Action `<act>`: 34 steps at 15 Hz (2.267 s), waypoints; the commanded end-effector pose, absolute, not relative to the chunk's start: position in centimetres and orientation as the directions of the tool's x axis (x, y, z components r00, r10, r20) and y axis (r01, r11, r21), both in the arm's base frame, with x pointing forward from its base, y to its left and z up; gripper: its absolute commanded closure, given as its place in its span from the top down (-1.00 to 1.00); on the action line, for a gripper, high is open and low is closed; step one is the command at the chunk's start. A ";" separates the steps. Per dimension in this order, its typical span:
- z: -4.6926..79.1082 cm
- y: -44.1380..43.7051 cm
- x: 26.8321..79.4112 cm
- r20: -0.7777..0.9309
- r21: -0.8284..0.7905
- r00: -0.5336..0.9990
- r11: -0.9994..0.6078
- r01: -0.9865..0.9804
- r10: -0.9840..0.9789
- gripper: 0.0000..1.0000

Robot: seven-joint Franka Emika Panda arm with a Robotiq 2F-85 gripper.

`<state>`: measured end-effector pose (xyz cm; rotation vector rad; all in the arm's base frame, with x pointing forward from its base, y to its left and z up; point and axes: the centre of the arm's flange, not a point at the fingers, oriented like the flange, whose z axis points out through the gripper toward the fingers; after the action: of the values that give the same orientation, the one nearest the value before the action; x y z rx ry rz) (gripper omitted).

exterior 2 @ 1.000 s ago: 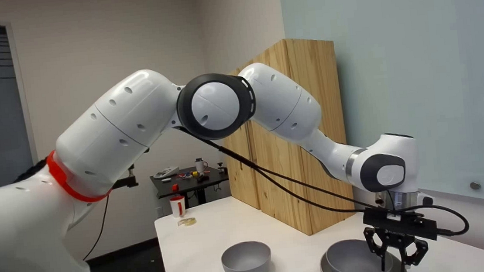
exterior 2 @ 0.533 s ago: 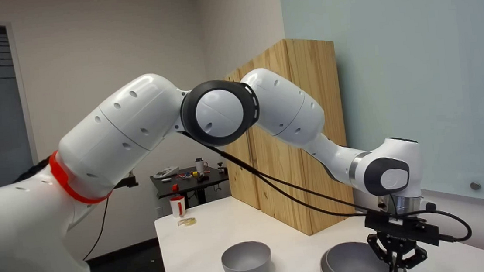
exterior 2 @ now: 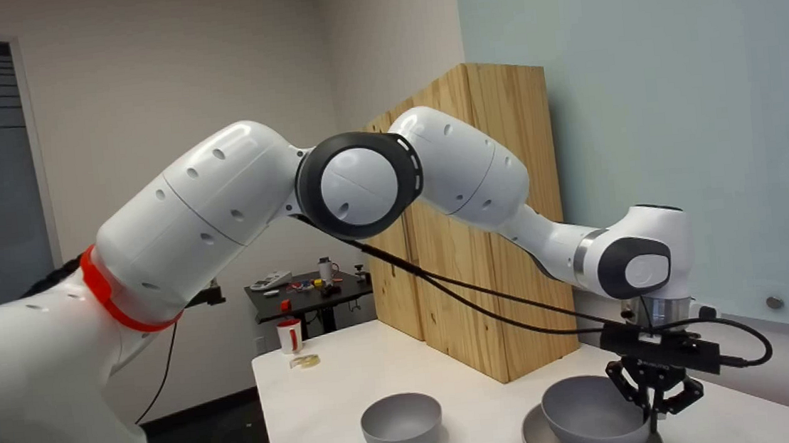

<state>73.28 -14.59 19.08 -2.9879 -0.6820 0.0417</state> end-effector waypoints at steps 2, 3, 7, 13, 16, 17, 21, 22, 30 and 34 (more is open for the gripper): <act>20.3 -13.7 75.3 -0.010 -0.067 0.898 -0.896 0.439 0.441 -0.98; 20.8 -13.2 75.8 -0.011 -0.052 0.895 -0.894 0.445 0.446 -0.98; 25.0 -9.2 76.7 0.023 0.028 0.891 -0.891 0.454 0.454 -0.98; 29.0 -3.4 77.3 0.043 0.098 0.860 -0.858 0.504 0.509 -0.98; 29.7 -1.5 76.5 0.053 0.076 0.866 -0.867 0.493 0.497 -0.98; 29.9 -1.0 76.3 0.029 0.044 0.863 -0.863 0.503 0.504 -0.98; 29.9 -0.2 74.5 -0.073 -0.025 0.857 -0.860 0.510 0.511 -0.98; 29.7 -0.2 74.1 -0.082 -0.012 0.857 -0.861 0.509 0.508 -0.98; 26.1 3.5 76.3 -0.064 0.121 0.863 -0.855 0.505 0.501 -0.98; 25.3 9.6 76.9 -0.080 0.200 0.850 -0.827 0.526 0.521 -0.98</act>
<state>76.05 5.93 26.62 -3.1580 -0.9043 0.0316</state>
